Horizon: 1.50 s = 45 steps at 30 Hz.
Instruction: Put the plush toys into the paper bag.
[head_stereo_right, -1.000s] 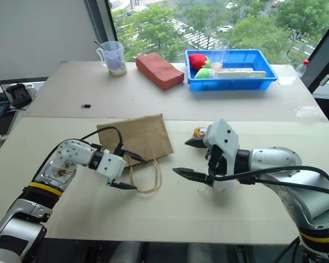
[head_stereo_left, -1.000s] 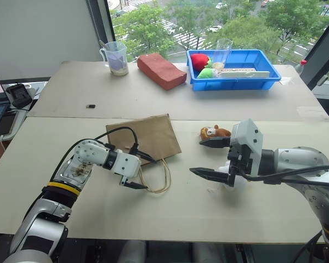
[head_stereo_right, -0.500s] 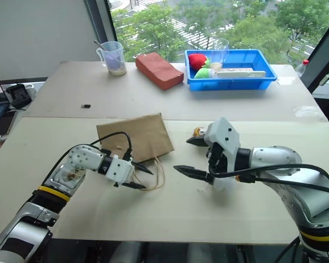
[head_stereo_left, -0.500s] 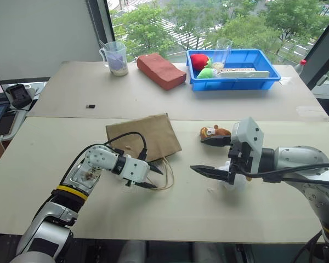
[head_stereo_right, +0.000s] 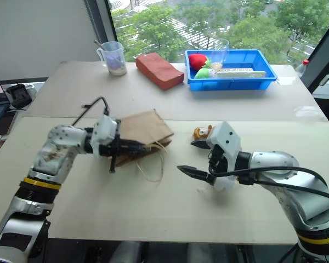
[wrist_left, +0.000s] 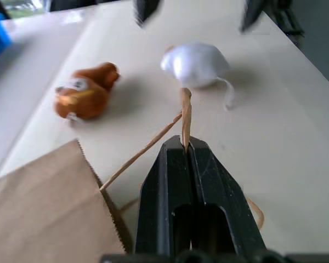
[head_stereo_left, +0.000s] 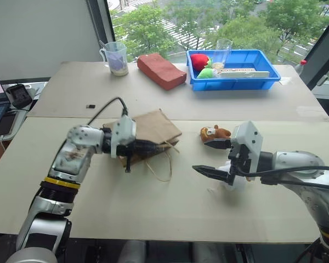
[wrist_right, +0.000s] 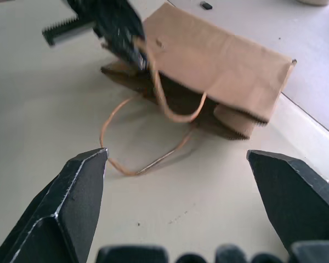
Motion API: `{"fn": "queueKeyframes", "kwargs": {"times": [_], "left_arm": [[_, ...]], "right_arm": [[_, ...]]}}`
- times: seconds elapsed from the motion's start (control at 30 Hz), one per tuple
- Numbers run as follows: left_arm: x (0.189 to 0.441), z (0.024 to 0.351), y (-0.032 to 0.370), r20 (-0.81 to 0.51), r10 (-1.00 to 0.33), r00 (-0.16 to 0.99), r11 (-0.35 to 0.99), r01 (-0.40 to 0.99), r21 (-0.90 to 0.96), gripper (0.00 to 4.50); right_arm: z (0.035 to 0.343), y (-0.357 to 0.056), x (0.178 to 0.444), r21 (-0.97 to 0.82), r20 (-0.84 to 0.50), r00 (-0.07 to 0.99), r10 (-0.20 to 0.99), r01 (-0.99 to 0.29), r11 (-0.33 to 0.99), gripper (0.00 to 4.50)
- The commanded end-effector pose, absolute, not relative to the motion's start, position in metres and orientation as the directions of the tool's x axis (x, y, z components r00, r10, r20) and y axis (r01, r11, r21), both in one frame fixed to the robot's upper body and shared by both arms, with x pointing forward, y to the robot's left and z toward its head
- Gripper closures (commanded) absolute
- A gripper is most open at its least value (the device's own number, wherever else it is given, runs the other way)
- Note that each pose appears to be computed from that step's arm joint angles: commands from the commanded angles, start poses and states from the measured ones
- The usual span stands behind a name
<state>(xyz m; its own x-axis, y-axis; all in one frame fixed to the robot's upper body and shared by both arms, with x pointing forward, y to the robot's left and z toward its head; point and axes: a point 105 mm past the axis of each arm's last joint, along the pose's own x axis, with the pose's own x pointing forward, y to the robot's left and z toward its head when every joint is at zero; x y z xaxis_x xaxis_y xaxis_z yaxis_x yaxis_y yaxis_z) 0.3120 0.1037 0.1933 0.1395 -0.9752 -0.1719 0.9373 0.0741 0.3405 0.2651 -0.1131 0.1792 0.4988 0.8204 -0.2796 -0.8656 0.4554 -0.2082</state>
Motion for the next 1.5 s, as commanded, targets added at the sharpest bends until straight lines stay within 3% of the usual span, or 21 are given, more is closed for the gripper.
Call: {"fn": "queueKeyframes", "kwargs": {"times": [0.03, 0.13, 0.4, 0.47, 0.77, 1.17, 1.3, 1.5], "left_arm": [[0.314, 0.213, 0.105, -0.085, -0.980, 0.177, 0.140, 0.933, 0.332, 4.49], [0.318, 0.219, 0.107, -0.055, -0.977, 0.208, 0.181, 0.932, 0.313, 4.50], [0.314, 0.222, 0.101, -0.069, -0.978, 0.197, 0.166, 0.935, 0.314, 4.50], [0.315, 0.224, 0.101, -0.064, -0.978, 0.199, 0.170, 0.933, 0.316, 4.50], [0.319, 0.237, 0.105, -0.026, -0.969, 0.247, 0.224, 0.915, 0.336, 4.50], [0.341, 0.284, 0.137, 0.111, -0.869, 0.482, 0.478, 0.763, 0.435, 4.50], [0.346, 0.340, 0.165, 0.313, -0.723, 0.616, 0.675, 0.531, 0.512, 4.50], [0.339, 0.369, 0.165, 0.461, -0.632, 0.624, 0.758, 0.370, 0.538, 4.50]], "right_arm": [[0.177, -0.103, 0.275, -0.235, -0.226, 0.517, 0.826, -0.852, 0.468, 0.25], [0.168, -0.091, 0.285, -0.230, -0.199, 0.520, 0.831, -0.849, 0.476, 1.12], [0.164, -0.033, 0.323, -0.115, -0.052, 0.539, 0.841, -0.839, 0.531, 3.95], [0.160, -0.021, 0.332, -0.097, -0.040, 0.551, 0.834, -0.832, 0.546, 4.45], [0.116, 0.017, 0.360, -0.050, -0.087, 0.625, 0.776, -0.781, 0.623, 4.45], [0.080, 0.022, 0.372, -0.108, -0.230, 0.645, 0.729, -0.761, 0.640, 4.45], [0.075, 0.018, 0.377, -0.112, -0.285, 0.664, 0.691, -0.739, 0.664, 4.45], [0.074, 0.018, 0.381, -0.132, -0.300, 0.681, 0.668, -0.723, 0.678, 4.45]]}}
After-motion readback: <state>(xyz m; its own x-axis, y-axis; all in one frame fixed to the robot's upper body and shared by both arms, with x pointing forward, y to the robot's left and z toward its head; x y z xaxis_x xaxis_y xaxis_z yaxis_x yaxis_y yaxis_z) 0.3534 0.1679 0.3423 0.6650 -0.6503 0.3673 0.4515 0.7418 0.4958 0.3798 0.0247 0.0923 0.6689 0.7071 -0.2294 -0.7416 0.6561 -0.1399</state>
